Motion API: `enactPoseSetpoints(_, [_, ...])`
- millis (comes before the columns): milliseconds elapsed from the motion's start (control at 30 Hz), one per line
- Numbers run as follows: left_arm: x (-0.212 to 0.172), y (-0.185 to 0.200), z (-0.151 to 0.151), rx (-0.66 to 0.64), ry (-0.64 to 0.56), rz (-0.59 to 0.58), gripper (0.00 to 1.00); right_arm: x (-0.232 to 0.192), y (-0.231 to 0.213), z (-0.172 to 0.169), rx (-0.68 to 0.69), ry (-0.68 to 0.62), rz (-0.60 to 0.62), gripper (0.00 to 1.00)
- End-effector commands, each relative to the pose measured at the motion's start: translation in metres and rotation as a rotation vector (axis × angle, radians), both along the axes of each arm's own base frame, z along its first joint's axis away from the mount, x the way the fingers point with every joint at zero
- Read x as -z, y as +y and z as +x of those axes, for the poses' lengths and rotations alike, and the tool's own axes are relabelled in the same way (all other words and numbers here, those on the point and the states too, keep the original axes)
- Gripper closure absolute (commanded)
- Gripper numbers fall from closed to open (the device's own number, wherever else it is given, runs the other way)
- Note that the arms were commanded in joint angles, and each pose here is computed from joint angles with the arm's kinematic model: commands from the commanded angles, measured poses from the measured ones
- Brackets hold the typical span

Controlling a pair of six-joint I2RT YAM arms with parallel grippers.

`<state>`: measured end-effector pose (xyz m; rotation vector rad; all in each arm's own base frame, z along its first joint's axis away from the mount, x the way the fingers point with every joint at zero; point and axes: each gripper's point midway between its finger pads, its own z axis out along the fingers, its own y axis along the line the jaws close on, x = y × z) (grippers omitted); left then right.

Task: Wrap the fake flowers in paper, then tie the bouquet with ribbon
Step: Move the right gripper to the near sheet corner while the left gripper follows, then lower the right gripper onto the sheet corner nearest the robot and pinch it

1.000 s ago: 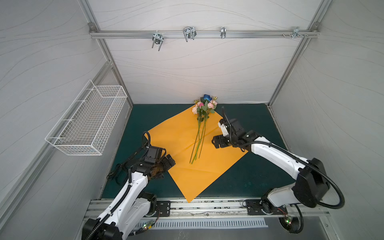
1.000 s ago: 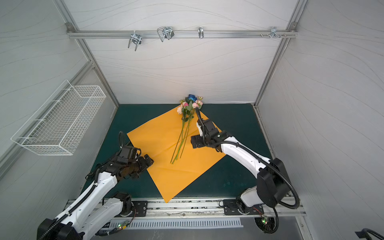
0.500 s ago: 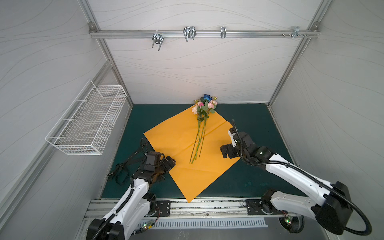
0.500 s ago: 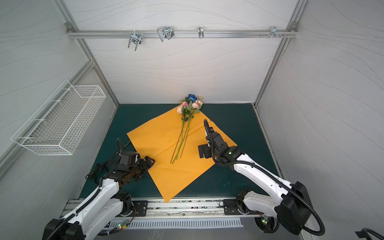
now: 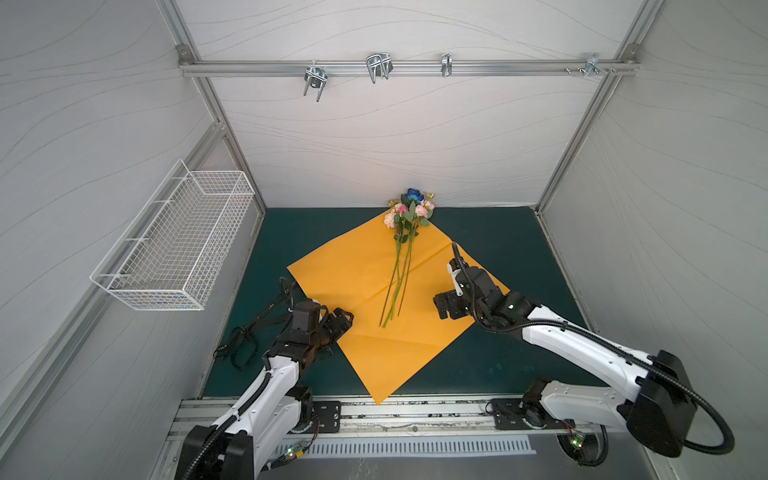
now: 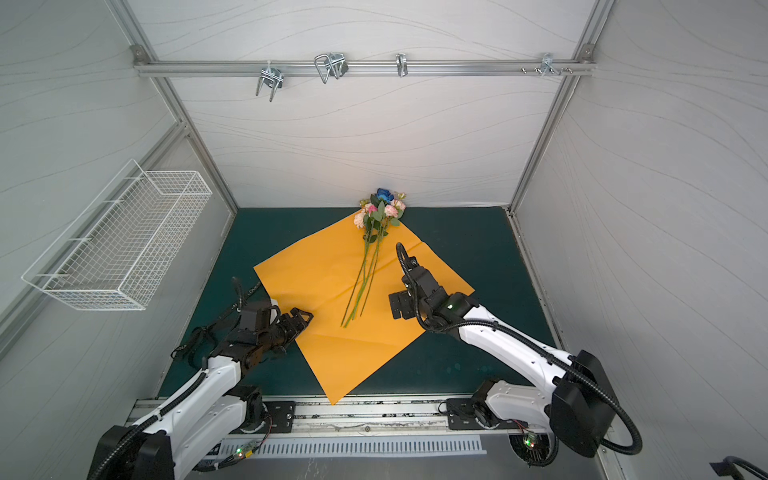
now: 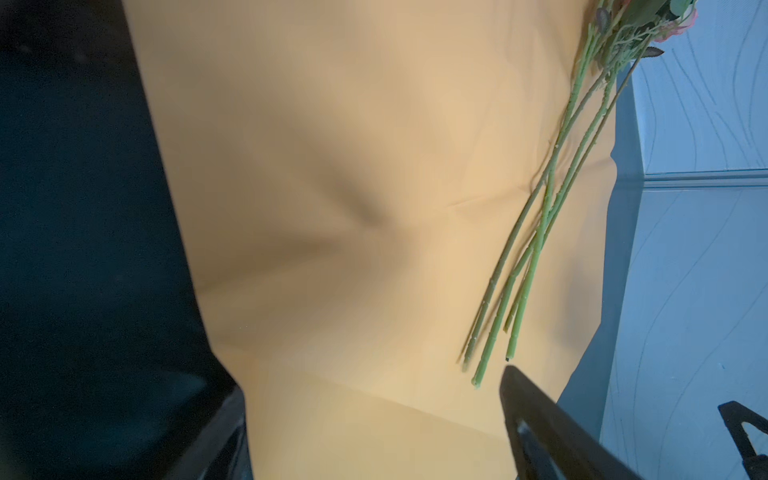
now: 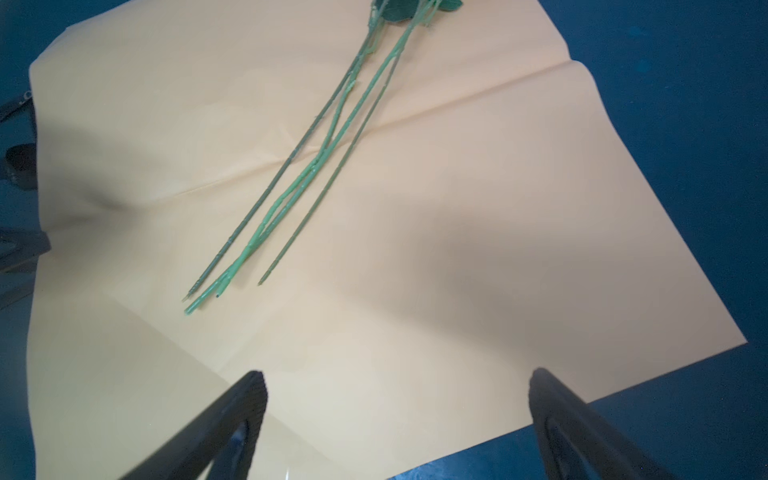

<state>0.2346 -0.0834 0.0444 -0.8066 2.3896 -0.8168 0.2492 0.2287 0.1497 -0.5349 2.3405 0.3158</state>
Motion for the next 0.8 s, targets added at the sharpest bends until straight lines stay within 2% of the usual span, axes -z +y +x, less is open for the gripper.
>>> enactPoseSetpoints(0, [-0.015,-0.003,0.011,-0.005,-0.060,-0.036,0.11,0.004,0.024,-0.014,-0.113,-0.031,-0.032,0.01])
enactPoseSetpoints(167, [-0.008,-0.006,0.009,-0.007,-0.032,-0.057,0.14,0.020,0.056,-0.061,-0.328,-0.091,-0.191,0.01])
enactPoseSetpoints(300, [-0.001,-0.011,0.006,0.006,0.008,-0.083,0.17,0.030,0.071,-0.093,-0.420,-0.119,-0.277,0.01])
enactPoseSetpoints(400, [0.000,-0.013,0.005,0.009,0.037,-0.099,0.22,0.036,0.081,-0.111,-0.477,-0.122,-0.293,0.01])
enactPoseSetpoints(633, [-0.017,-0.025,0.013,0.033,0.047,-0.170,0.45,0.048,0.091,-0.141,-0.599,-0.190,-0.364,0.01])
enactPoseSetpoints(767, [-0.024,-0.028,0.014,0.033,0.077,-0.185,0.47,0.053,0.092,-0.146,-0.625,-0.193,-0.337,0.01])
